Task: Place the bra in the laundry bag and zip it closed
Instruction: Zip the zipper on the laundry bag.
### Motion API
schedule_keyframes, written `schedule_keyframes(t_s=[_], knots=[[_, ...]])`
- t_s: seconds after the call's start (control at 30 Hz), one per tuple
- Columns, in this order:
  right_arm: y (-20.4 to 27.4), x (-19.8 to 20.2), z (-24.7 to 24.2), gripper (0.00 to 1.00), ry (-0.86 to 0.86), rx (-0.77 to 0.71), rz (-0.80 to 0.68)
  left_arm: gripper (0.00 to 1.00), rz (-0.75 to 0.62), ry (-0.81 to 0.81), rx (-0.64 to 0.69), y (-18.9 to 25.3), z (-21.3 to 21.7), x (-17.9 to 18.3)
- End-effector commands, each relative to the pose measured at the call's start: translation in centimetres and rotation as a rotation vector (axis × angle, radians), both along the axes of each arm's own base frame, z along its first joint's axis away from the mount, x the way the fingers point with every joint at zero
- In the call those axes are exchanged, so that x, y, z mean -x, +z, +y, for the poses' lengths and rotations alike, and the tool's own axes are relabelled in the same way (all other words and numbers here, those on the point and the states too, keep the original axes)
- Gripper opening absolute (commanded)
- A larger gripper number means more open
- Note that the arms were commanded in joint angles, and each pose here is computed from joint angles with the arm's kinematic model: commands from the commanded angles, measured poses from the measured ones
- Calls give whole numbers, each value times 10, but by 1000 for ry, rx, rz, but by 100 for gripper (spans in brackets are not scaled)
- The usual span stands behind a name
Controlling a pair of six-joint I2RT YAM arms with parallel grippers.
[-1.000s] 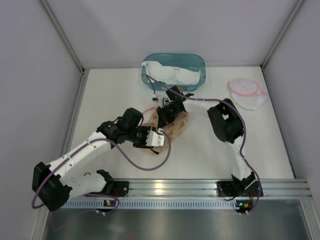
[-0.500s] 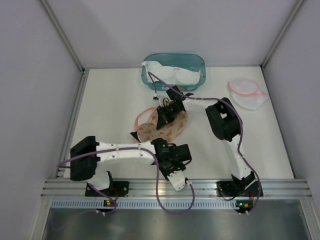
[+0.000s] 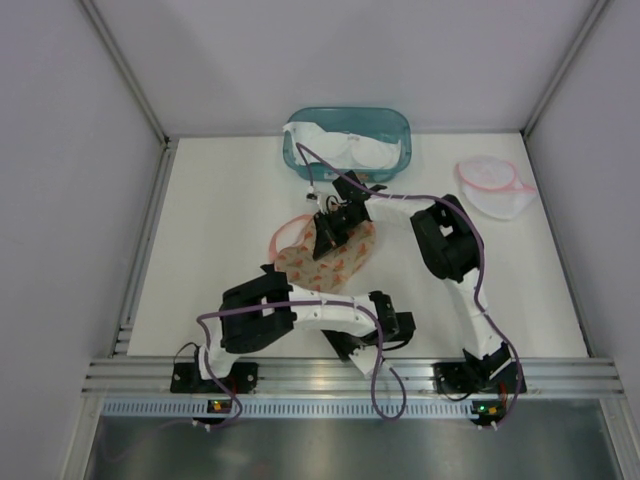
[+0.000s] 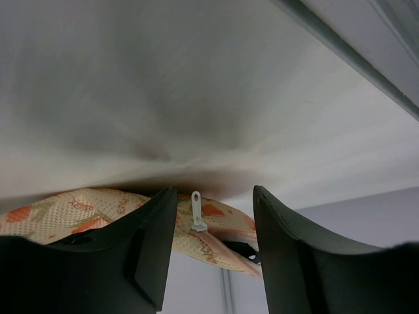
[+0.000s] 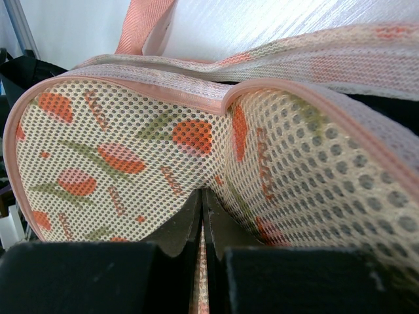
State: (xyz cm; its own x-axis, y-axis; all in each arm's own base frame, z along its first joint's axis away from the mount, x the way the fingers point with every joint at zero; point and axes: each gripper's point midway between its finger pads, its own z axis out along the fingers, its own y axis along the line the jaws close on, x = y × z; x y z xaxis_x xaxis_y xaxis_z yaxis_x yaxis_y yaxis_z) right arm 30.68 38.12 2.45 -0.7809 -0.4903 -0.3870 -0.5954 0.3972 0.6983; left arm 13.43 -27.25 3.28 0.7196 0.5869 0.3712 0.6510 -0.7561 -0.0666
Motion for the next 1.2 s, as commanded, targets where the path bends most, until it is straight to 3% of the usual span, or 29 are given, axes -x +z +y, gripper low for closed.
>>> schedule_keyframes(t_s=[0.0,0.6,0.83,0.97,1.17], knots=[[-49,2,-23,1,-11,162,5,56,-65,-4,-72,15,10,-9],[-47,5,-29,0,-6,177,13,53,-72,-46,-99,-10,1,-37],[-47,4,-30,0,25,178,-18,24,-37,-58,-99,-11,3,-32],[-47,2,-30,0,24,178,-24,0,-3,-67,-79,-8,3,-22],[-43,-3,-27,0,25,171,-37,0,24,-95,-57,-7,-4,-3]])
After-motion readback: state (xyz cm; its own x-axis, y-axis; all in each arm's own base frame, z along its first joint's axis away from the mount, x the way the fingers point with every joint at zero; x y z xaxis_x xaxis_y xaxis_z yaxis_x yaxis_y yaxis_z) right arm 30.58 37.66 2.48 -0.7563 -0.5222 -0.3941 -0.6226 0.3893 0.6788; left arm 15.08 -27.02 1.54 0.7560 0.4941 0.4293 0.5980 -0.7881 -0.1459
